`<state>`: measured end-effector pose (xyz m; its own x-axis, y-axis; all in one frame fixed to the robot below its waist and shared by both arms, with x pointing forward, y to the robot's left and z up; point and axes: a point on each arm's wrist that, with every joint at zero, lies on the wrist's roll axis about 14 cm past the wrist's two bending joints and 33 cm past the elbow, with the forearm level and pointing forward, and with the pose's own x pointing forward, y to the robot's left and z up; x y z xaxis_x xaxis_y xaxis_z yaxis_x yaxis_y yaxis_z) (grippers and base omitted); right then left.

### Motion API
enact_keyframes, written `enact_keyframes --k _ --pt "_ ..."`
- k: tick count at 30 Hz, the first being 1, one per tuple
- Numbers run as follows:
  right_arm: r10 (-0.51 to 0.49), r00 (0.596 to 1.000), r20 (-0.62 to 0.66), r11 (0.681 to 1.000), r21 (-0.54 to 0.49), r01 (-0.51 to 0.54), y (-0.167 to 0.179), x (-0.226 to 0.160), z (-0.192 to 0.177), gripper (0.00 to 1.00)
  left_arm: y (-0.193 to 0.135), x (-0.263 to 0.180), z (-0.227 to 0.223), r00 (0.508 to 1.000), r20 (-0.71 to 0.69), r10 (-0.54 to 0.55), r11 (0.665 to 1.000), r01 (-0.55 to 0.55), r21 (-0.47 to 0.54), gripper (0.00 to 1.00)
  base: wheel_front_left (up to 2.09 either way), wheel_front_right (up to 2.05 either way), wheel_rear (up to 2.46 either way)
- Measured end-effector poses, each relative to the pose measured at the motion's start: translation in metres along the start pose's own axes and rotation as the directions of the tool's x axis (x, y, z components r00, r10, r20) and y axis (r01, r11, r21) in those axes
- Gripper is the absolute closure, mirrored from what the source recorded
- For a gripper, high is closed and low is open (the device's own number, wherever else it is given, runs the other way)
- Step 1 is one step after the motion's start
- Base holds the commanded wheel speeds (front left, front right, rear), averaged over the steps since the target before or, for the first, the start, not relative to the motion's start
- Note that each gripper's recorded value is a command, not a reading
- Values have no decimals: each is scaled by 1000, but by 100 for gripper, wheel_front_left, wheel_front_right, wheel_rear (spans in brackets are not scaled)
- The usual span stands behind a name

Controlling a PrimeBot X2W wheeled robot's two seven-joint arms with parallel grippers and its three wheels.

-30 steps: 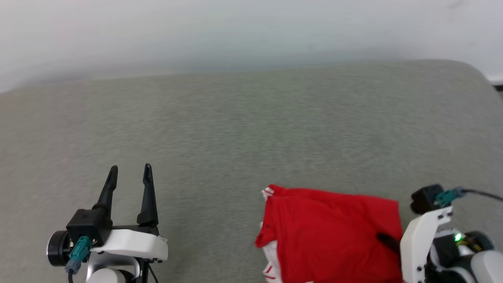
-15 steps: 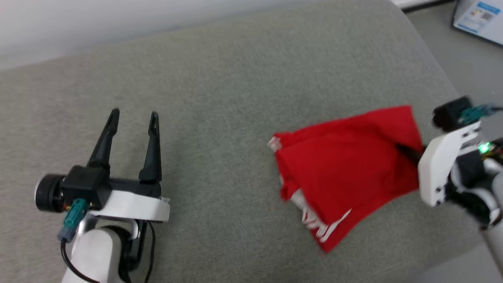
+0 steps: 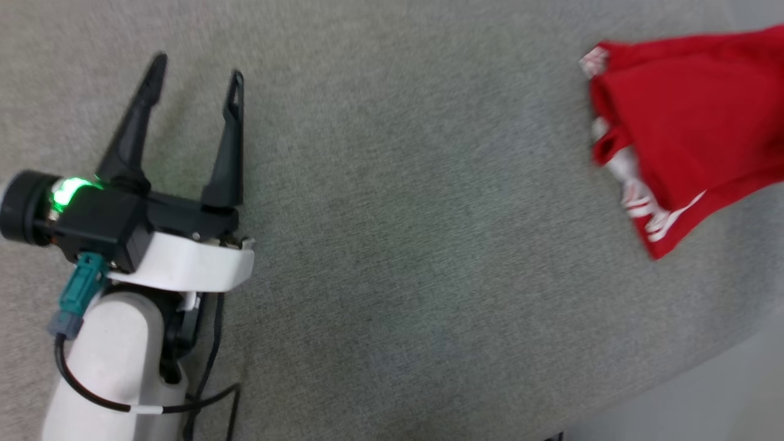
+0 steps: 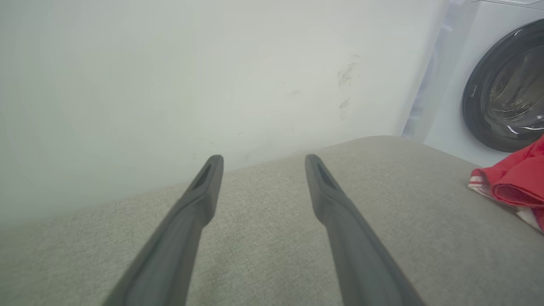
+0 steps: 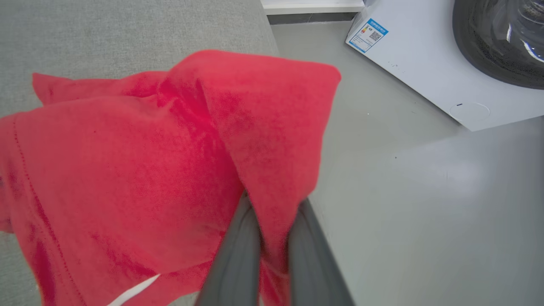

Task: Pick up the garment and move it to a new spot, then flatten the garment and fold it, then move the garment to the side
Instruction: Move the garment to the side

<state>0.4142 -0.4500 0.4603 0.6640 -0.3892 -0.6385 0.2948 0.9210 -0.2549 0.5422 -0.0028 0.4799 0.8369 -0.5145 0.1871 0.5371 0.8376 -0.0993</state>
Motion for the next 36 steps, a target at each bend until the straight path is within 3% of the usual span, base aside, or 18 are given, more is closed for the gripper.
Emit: enact_keyframes --k 8,9,10,12,13,14,23,28,36 --pt "-61 998 0 998 23 61 -4 42 -13 100 16 10 -31 1000 -20 4 1000 -4 -4 0 0 0 0" --pt "-64 998 -19 998 25 65 -2 47 -21 95 18 9 -35 1000 -26 6 1000 -7 -5 0 0 0 0" --pt "-70 997 -30 997 19 71 -1 52 -28 82 19 9 -39 999 -33 10 1000 -10 -6 0 0 0 0" --pt "-86 995 -41 995 43 87 -1 59 -38 76 23 6 -44 999 -45 17 1000 -17 -5 0 0 0 0" --pt "-97 994 -48 994 53 99 -3 61 -43 53 24 5 -44 999 -46 21 1000 -21 -4 0 0 0 0" --pt "-110 993 -47 992 57 113 -6 61 -46 0 24 5 -44 999 -47 23 1000 -24 -5 0 0 0 0" --pt "-224 969 104 973 85 216 -40 47 -22 0 28 -6 -22 998 -22 60 998 -60 4 0 0 0 0" --pt "-270 933 237 961 123 247 -58 23 2 0 26 -22 -7 994 -22 103 995 -103 -4 0 0 0 0" --pt "-205 903 378 974 173 148 -24 -13 -6 0 32 -71 19 976 -53 212 977 -211 15 0 0 0 0"
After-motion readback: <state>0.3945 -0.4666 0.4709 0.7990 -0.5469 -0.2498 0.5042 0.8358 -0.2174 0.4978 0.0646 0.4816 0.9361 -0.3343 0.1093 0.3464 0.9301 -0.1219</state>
